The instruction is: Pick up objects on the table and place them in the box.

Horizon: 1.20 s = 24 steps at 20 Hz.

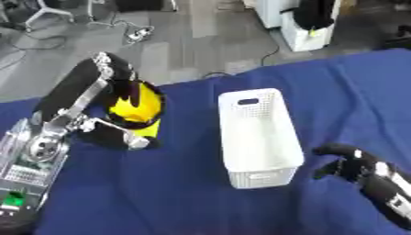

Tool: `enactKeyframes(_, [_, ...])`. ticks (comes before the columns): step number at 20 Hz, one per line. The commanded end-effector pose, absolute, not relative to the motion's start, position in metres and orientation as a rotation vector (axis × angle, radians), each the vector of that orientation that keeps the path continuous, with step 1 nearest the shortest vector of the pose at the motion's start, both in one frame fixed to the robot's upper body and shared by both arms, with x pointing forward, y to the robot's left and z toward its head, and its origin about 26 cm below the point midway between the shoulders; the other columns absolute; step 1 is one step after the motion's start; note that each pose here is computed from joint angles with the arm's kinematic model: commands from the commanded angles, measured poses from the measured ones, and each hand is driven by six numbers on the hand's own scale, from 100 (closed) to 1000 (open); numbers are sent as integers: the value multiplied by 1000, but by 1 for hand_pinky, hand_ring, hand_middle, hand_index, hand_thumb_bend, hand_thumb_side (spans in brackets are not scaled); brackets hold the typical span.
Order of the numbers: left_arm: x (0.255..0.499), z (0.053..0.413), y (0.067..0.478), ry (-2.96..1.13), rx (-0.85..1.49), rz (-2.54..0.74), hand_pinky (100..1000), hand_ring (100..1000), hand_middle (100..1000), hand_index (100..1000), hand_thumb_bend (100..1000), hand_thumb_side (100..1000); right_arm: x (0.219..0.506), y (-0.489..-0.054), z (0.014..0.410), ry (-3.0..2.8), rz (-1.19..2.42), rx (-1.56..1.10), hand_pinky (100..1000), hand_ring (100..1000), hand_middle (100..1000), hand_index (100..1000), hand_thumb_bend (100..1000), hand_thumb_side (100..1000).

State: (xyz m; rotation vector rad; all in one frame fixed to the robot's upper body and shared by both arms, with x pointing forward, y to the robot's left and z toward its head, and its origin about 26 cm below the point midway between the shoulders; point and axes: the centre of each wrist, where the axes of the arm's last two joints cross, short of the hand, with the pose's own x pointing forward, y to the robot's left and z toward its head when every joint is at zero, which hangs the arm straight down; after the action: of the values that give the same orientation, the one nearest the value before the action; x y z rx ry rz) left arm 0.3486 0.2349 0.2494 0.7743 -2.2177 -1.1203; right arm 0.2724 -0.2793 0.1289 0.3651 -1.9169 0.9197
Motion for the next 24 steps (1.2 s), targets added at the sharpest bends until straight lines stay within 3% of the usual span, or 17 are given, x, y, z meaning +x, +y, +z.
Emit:
enactKeyframes(1, [346, 264, 236, -2247, 800, -1157, 100, 100, 246, 346, 889, 100, 271, -279, 135, -1925, 949, 361, 825, 708, 872, 935, 481, 804])
enactKeyframes(24, [356, 295, 207, -2371, 713, -1260, 100, 100, 247, 347, 892, 100, 276, -273, 144, -1917, 1020, 378, 827, 710, 872, 934, 483, 815])
